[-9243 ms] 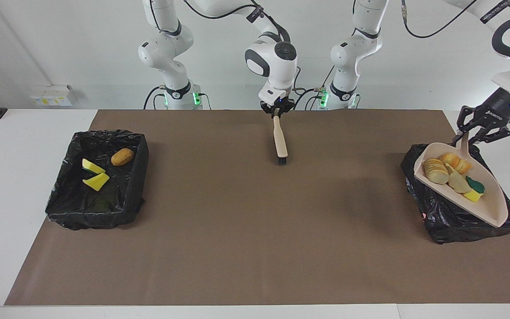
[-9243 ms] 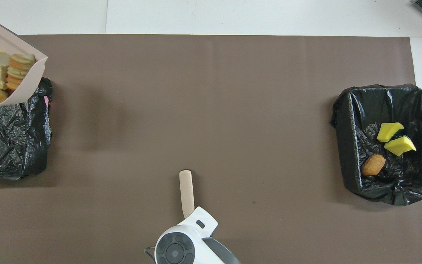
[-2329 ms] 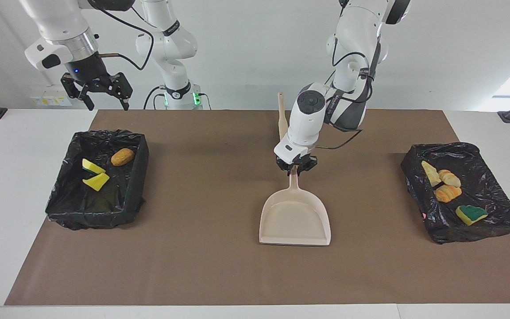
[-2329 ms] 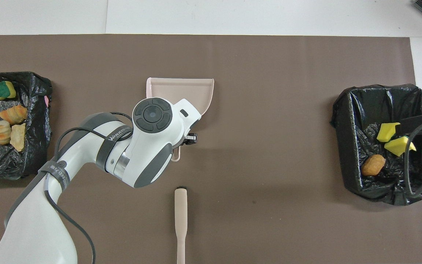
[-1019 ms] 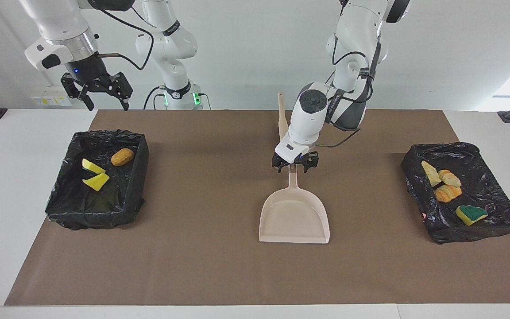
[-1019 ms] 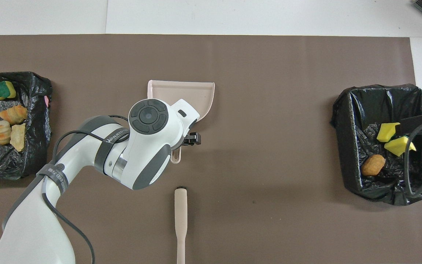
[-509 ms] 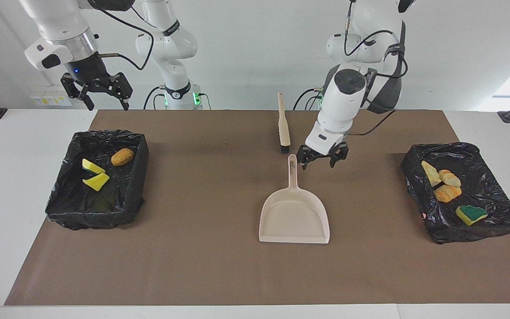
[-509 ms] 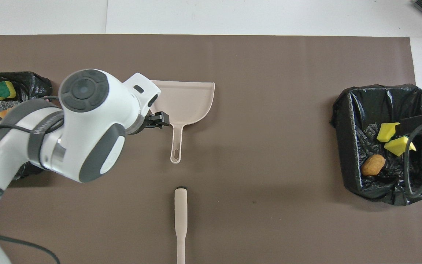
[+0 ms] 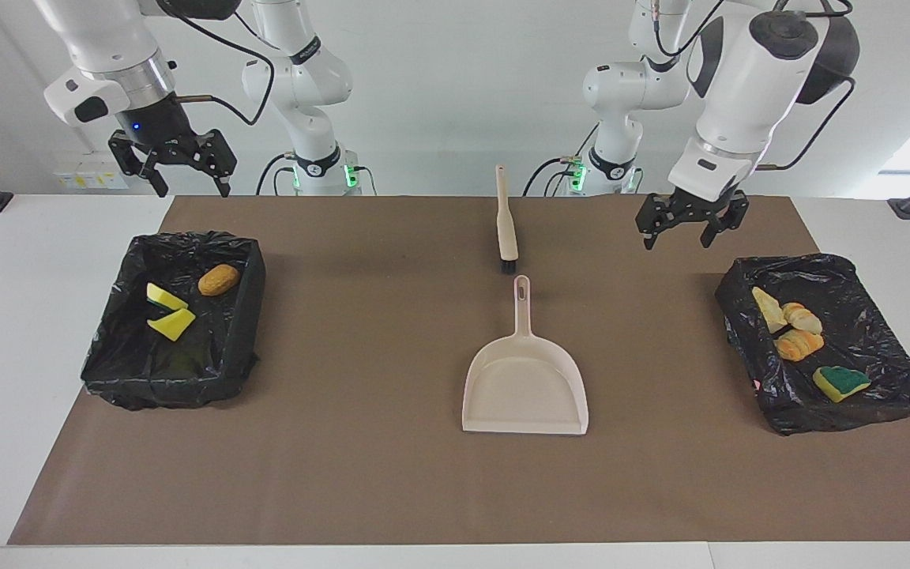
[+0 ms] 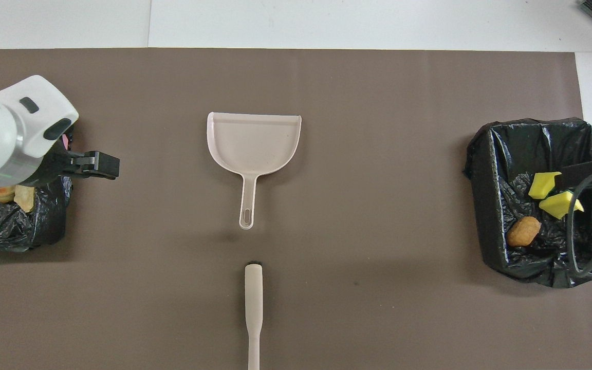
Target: Sweep and dump trash in bin
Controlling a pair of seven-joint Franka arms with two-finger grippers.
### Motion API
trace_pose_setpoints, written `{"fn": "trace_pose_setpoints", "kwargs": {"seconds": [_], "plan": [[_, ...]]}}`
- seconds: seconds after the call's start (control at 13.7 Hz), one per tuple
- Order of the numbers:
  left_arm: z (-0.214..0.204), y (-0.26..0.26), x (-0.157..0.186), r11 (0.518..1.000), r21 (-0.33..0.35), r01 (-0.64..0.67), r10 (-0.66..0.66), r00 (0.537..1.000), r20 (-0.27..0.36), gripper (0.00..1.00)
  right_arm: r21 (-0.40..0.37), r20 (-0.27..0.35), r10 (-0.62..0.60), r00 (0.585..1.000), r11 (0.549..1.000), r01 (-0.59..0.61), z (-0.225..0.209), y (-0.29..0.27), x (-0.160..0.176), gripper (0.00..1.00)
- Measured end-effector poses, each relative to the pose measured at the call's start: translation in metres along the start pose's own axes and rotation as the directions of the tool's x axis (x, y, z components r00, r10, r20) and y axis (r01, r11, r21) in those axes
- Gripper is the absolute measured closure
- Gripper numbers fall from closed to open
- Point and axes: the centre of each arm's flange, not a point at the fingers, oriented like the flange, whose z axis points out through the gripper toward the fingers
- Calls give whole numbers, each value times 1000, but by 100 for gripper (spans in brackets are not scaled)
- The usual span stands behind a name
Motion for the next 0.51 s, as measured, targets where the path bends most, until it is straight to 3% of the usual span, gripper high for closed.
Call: {"fn": "trace_pose_setpoints", "kwargs": {"seconds": [0.29, 0.51], "plan": [[-14, -51, -4, 999, 1, -49, 49, 997, 56, 0, 0, 0, 0, 1000, 1000, 0, 0, 0, 0, 0], [-24, -59, -8, 999, 2, -51, 50, 997, 51, 0, 0, 0, 0, 1000, 1000, 0, 0, 0, 0, 0]]}}
